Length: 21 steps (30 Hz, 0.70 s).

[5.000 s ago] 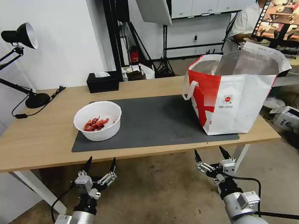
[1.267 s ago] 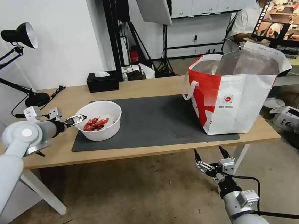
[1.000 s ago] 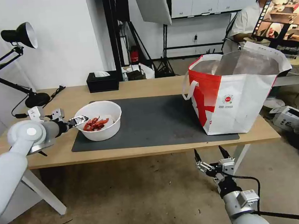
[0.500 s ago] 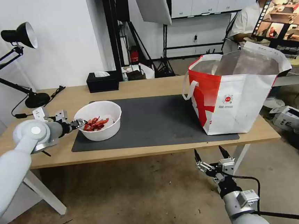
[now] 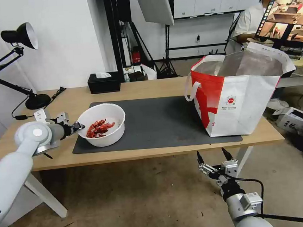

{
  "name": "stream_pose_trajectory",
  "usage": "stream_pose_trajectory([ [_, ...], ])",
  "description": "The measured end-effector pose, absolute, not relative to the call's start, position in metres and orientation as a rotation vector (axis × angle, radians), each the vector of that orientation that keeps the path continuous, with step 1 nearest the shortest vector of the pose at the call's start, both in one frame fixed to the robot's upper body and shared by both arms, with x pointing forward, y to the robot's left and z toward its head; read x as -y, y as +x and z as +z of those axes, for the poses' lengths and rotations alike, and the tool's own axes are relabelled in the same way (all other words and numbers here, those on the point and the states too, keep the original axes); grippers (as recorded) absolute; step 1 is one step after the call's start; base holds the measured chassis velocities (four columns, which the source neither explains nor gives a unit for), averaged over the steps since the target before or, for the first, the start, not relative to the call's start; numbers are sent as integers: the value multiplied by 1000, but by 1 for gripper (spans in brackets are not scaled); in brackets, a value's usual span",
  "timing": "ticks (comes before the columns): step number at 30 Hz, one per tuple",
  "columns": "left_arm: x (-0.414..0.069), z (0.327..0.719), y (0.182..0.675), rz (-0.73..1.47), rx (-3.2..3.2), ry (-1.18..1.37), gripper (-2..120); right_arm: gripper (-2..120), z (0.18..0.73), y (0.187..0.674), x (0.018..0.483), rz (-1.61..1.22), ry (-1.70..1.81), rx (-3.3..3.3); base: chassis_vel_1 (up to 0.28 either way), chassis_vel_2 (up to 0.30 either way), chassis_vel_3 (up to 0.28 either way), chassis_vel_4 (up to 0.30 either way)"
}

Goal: Pick up the trash from the table and place it into the takeout bag.

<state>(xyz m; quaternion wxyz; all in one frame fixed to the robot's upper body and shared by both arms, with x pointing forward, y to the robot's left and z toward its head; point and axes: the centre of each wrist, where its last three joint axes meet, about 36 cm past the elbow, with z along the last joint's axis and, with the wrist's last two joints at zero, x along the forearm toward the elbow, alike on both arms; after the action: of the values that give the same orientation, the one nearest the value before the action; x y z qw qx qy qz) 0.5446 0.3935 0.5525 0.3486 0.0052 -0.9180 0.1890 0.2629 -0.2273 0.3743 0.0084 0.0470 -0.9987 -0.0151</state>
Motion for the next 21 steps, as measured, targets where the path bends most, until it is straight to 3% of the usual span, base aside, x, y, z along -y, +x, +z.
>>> stream_pose_trajectory([
  [11,-385,560,543,498,2432,11,0,100,374,263,227,-47,147,3121,0,0,0,0],
  [21,-340,594,550,545,2623,-107,0,100,374,263,227,-47,147,3121,0,0,0,0],
])
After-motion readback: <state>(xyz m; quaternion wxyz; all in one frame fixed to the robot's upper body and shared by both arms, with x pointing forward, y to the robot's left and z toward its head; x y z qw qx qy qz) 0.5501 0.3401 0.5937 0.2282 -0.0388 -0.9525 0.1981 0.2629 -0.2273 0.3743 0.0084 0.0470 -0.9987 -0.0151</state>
